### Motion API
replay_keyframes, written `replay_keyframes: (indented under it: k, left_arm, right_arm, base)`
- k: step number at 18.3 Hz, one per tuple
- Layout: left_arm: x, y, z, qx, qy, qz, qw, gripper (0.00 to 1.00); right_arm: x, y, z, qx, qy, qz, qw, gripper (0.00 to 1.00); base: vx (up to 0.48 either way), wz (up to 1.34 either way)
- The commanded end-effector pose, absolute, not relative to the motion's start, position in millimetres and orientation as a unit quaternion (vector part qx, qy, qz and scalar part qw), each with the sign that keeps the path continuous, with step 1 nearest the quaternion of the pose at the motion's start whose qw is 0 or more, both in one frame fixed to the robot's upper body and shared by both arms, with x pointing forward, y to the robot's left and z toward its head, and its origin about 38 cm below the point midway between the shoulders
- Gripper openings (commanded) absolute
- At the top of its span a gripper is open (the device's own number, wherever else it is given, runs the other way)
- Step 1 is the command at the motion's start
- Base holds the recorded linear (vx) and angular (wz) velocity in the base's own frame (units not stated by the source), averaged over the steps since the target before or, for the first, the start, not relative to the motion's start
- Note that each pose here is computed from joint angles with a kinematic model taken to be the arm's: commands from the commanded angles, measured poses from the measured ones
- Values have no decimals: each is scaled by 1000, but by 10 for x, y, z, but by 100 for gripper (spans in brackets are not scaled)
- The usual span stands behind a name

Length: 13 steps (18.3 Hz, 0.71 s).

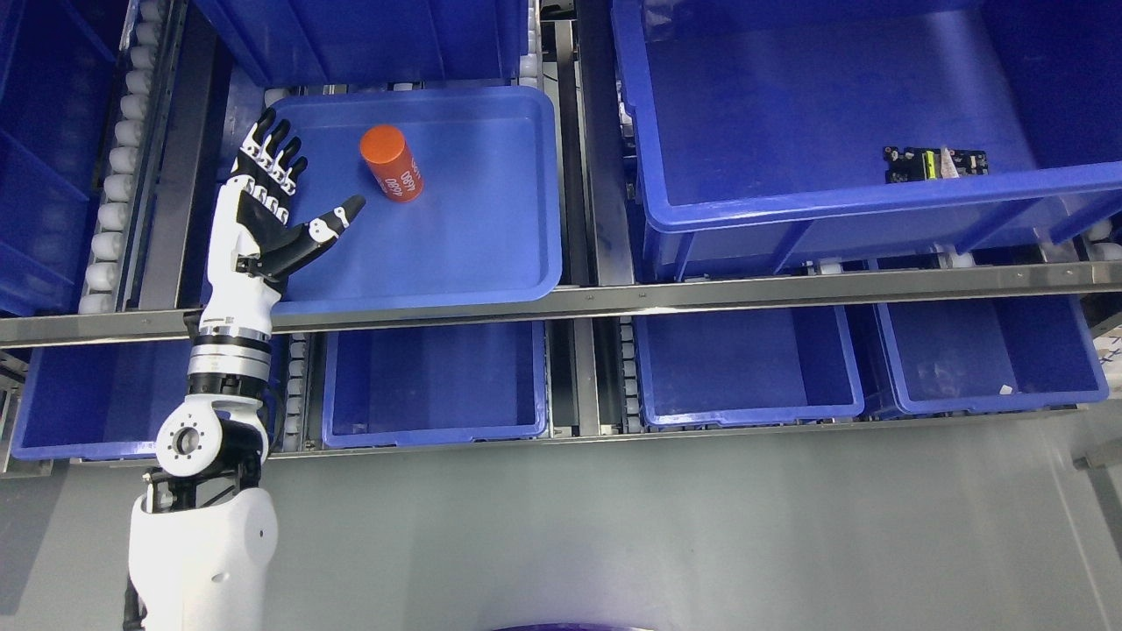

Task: Grab orange capacitor from left shelf to right desk
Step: 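Reach the left hand toward the orange capacitor in the blue bin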

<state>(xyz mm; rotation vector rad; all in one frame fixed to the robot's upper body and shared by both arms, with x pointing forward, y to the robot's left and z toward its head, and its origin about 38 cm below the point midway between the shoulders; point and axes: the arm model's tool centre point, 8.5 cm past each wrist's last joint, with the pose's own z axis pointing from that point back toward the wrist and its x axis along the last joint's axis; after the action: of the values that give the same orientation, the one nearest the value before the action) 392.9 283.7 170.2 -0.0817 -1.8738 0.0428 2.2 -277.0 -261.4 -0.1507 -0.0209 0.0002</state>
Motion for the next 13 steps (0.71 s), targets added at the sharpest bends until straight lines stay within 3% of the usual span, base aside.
replay_keyframes:
  k: [1, 9, 13]
  left_arm:
    - [3904, 2948, 1700, -23, -805, 18, 593, 100]
    - [3978, 2882, 1644, -29, -796, -4, 604, 100]
    - [4268, 2957, 1558, 8, -776, -44, 629, 99]
  right_arm:
    - [-47, -2883, -2604, -84, -10, -7, 996, 100]
    - [-47, -2883, -2604, -84, -10, -7, 996, 100]
    - [-47, -2883, -2604, -84, -10, -7, 996, 100]
  base:
    - [0, 0]
    - [0, 0]
    - [0, 0]
